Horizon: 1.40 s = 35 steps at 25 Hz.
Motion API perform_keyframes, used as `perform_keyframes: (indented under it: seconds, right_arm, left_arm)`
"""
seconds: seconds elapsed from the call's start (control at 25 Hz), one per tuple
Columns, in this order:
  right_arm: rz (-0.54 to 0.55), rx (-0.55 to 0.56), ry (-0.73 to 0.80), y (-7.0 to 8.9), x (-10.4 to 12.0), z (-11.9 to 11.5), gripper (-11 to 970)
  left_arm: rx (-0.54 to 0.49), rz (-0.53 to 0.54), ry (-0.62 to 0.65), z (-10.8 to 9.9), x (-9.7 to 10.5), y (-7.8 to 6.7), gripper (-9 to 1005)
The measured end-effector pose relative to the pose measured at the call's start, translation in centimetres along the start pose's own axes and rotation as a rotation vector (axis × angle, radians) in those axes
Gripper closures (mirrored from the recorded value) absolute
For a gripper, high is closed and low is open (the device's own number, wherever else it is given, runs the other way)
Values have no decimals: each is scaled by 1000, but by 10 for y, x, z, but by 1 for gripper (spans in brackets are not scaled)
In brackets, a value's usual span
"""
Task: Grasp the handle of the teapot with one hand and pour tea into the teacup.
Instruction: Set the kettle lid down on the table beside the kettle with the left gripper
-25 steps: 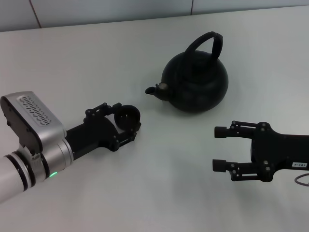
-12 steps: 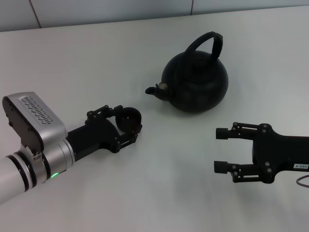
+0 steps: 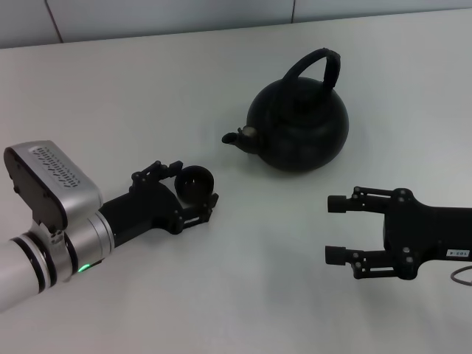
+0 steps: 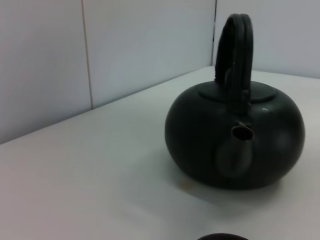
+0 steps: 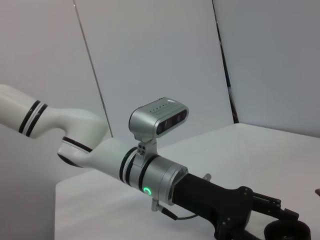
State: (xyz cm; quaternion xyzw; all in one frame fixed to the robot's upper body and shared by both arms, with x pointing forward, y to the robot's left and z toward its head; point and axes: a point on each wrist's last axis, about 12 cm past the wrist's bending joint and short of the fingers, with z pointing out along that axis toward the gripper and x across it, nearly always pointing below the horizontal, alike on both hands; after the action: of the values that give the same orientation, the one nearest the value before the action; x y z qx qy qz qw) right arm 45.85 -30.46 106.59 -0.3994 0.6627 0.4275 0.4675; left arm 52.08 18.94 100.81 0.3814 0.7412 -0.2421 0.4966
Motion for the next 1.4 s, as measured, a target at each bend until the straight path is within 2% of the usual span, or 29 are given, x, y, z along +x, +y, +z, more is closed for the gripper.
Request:
perform_keyframes:
  seconds: [0.44,0.72,1.16,1.4]
  right_arm:
    - [0,3,-1,0,0,0,175]
    - [-2,4,-2,-1,-1,0,174]
    - [-9,12,5,-4,-2,2,174]
    - [-10,17,10,-6,-2,2,175]
  left_arm:
    - [18,-7,0,0,-1,-3,133]
    - [14,-8,-7,-2,-1,-3,133]
    - [-13,0,-76,-10,-12,-3,133]
    - [63,92,-157,-28,-21,-15,133]
